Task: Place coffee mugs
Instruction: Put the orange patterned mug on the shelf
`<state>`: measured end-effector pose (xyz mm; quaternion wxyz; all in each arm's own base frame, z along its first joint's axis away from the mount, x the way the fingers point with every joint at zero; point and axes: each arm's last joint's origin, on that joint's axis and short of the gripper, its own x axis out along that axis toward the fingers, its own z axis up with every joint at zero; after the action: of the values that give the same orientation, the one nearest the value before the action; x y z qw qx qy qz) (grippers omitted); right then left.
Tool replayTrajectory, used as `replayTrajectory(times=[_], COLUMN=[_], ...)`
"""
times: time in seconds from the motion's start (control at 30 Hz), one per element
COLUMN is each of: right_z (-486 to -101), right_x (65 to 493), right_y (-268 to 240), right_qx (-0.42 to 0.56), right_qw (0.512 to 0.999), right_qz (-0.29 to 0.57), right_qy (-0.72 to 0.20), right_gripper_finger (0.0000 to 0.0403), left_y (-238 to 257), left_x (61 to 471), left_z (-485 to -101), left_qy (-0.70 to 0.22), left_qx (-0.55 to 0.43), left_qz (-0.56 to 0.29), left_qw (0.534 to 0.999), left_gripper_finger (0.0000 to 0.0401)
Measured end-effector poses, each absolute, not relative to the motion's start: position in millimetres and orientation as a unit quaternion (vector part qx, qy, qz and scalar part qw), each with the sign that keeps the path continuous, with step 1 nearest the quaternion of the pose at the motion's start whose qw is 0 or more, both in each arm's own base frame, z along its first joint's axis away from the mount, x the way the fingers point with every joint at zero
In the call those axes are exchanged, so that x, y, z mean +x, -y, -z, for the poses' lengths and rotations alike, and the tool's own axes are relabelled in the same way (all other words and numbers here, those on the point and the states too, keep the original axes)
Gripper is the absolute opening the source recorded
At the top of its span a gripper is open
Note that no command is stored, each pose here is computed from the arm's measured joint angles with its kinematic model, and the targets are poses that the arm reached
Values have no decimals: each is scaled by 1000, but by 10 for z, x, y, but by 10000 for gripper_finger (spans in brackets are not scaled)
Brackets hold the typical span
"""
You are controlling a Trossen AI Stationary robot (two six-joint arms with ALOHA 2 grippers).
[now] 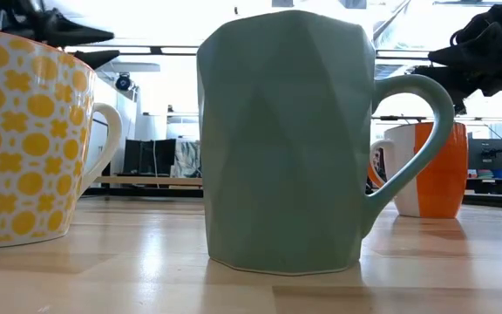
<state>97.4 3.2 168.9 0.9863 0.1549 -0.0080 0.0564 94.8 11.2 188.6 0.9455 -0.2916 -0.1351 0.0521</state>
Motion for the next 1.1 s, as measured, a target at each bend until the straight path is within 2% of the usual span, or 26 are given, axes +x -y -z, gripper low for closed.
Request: replayTrajectory(times=[0.3,0.5,0.73,0.9,1.1], right_z=[-1689,-1687,-1689,-1688,-1688], right_x=[974,974,974,974,975], right_y=[-32,-32,-32,-32,-25], right_qx=[155,155,155,155,130], right_qw=[986,986,986,986,990], right_qz=[-56,-56,-56,-56,-44], right_qy=[8,8,8,8,11], right_gripper_finger=[114,114,114,114,114], left_y=[-201,-202,-177,-178,-201], left_x=[740,675,748,968,1379], left_z=[-2236,-2331,-2468,-2732,-3004], left_qy=[363,394,352,243,130], left_qx=[-253,-218,-222,-229,-165], left_qz=[-193,-213,-161,-151,-161], left_qw=[876,867,895,930,964], left_gripper_finger=[104,104,104,104,104])
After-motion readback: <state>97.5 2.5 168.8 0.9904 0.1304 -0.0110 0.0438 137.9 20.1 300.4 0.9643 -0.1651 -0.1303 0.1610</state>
